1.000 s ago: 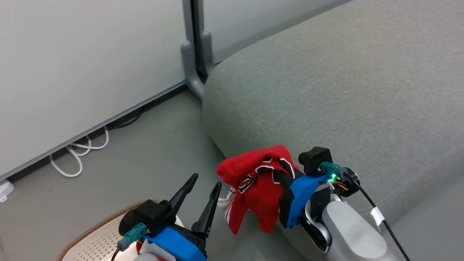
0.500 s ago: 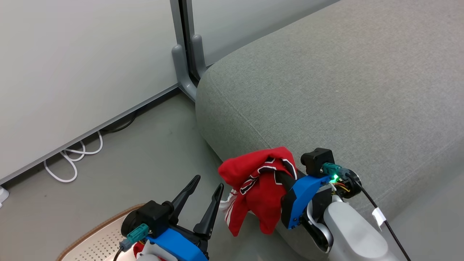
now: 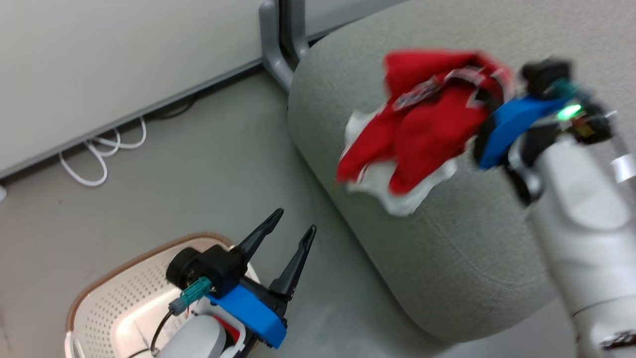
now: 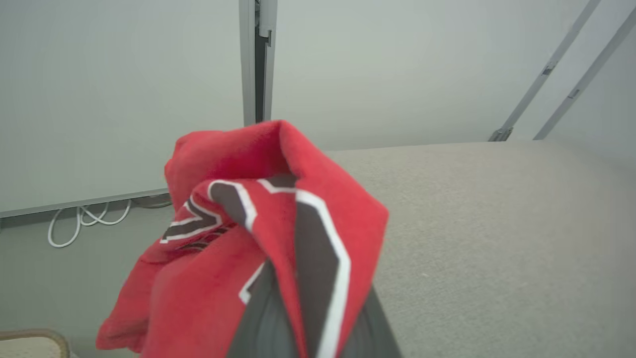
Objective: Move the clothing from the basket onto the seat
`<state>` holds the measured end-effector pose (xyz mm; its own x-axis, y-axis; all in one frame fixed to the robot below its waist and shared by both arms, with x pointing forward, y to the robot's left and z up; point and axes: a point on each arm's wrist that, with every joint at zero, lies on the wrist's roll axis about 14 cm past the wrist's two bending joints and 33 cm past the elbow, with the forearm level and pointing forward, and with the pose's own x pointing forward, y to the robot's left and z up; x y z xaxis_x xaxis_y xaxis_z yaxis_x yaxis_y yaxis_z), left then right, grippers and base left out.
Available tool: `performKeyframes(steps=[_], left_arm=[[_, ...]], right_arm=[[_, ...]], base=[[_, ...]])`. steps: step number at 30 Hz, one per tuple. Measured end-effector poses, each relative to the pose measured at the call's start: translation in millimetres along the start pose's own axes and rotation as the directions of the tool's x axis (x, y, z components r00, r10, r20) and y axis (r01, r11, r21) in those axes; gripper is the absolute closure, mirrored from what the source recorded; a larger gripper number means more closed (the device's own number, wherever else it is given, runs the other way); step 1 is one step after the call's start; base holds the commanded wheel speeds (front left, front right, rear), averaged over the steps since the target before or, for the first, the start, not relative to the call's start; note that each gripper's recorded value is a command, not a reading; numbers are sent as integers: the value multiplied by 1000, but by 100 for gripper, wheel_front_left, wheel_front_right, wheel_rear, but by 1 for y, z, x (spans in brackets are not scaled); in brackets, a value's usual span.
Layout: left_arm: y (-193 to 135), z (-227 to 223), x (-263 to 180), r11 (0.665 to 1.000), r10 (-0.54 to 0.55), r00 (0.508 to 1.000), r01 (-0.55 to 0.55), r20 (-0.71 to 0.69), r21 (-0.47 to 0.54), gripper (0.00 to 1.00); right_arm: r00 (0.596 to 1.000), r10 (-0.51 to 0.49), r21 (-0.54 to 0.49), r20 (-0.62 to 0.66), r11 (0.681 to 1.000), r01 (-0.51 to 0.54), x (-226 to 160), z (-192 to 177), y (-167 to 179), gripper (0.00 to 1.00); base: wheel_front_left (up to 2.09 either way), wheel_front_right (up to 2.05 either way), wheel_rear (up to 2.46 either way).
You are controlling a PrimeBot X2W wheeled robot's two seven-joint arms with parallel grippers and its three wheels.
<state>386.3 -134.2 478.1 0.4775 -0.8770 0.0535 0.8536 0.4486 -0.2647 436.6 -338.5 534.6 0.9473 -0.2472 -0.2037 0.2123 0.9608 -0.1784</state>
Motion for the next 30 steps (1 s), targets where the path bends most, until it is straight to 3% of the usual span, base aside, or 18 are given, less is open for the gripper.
performKeyframes(steps=[4, 8, 15, 19, 25, 30], left_arm=[[16, -4, 4, 1000, -2, 1000, 2, 3, -2, 0], [40, -7, 9, 1000, 13, 1000, -13, 15, -9, 0], [78, -26, 8, 998, 46, 999, -45, 13, -36, 0], [97, -38, 3, 996, 78, 997, -78, 2, -53, 0], [116, -60, -10, 990, 120, 992, -122, -41, -69, 0], [122, -68, -17, 986, 144, 988, -149, -63, -76, 0]], right_arm=[[993, -118, -81, 27, 989, 120, 28, 26, -56, 100], [972, -221, -97, 82, 969, 229, 53, 51, -98, 100], [926, -345, -60, 151, 932, 357, 91, 59, -136, 100], [926, -365, -42, 100, 928, 370, 111, 22, -131, 100], [937, -335, -114, -96, 939, 324, 121, -72, -104, 100], [939, -314, -115, -141, 947, 299, 126, -98, -84, 100]], base=[[0, 0, 0], [0, 0, 0], [0, 0, 0], [0, 0, 0], [0, 0, 0], [0, 0, 0]])
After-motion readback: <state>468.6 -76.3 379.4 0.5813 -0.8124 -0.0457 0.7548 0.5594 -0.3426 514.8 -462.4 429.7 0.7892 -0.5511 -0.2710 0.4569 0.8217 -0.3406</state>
